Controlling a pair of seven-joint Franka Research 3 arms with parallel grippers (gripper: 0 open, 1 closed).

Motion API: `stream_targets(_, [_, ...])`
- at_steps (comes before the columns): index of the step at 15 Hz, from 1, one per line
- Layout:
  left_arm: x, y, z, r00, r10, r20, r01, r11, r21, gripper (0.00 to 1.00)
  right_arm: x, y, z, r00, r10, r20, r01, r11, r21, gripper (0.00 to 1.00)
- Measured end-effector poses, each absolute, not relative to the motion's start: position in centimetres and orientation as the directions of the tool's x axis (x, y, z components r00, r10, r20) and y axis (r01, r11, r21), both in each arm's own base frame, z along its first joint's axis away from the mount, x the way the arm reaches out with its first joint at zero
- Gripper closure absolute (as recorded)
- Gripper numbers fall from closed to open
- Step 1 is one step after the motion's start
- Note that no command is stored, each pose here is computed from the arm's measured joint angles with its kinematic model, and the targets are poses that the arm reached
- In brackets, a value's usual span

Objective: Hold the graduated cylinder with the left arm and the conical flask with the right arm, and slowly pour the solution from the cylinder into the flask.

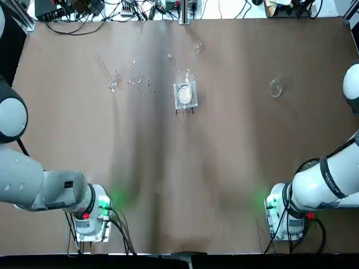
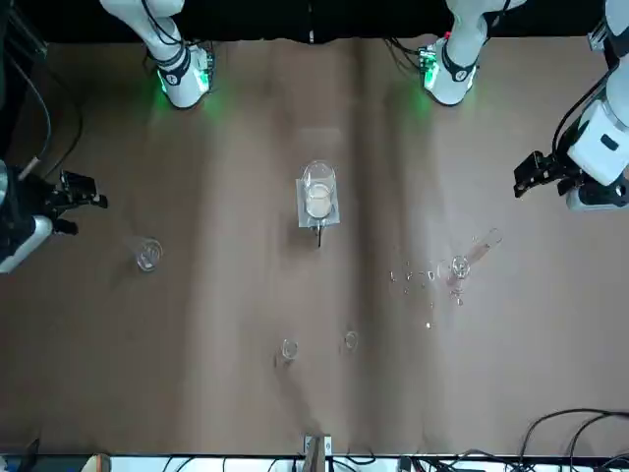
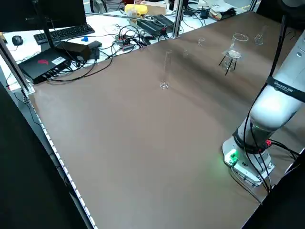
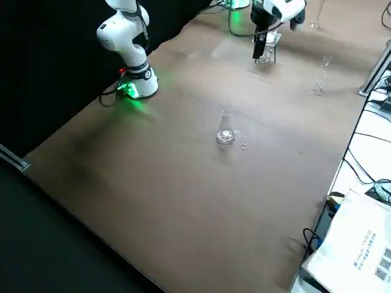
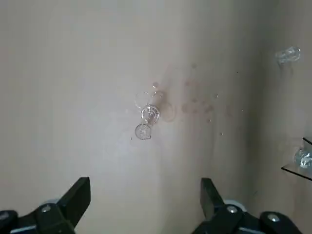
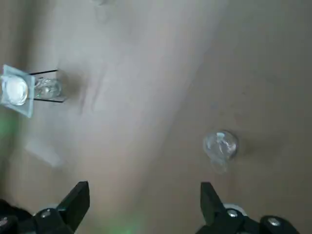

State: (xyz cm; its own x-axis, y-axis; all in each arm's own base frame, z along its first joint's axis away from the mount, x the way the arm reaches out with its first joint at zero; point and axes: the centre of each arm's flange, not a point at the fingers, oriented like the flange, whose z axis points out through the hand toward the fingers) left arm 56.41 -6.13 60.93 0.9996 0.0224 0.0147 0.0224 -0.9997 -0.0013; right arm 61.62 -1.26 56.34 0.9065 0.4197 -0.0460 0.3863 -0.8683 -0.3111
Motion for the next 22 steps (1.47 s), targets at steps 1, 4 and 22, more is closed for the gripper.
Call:
stream_targets(1, [56.4,-6.1,60.9,1.000,0.022,0.015,0.022,-1.000,-0.001,0.00,60.9,-0.9,58.0,0.928,0.367,-0.065,0.341,-0.906,-0.249,0.00])
stream_targets(4, [56.4,-6.1,60.9,1.000,0.022,0.015,0.022,-1.000,-0.001,0.00,59.6,0.0,60.7,0.959,0.273,-0.072,0.258,-0.950,-0.175,0.00])
stream_targets(22, [56.4,-6.3,61.0,1.000,0.015,0.015,0.015,-1.000,-0.001,0.00,54.2,1.8,63.3,0.989,0.143,-0.027,0.141,-0.988,-0.059,0.00])
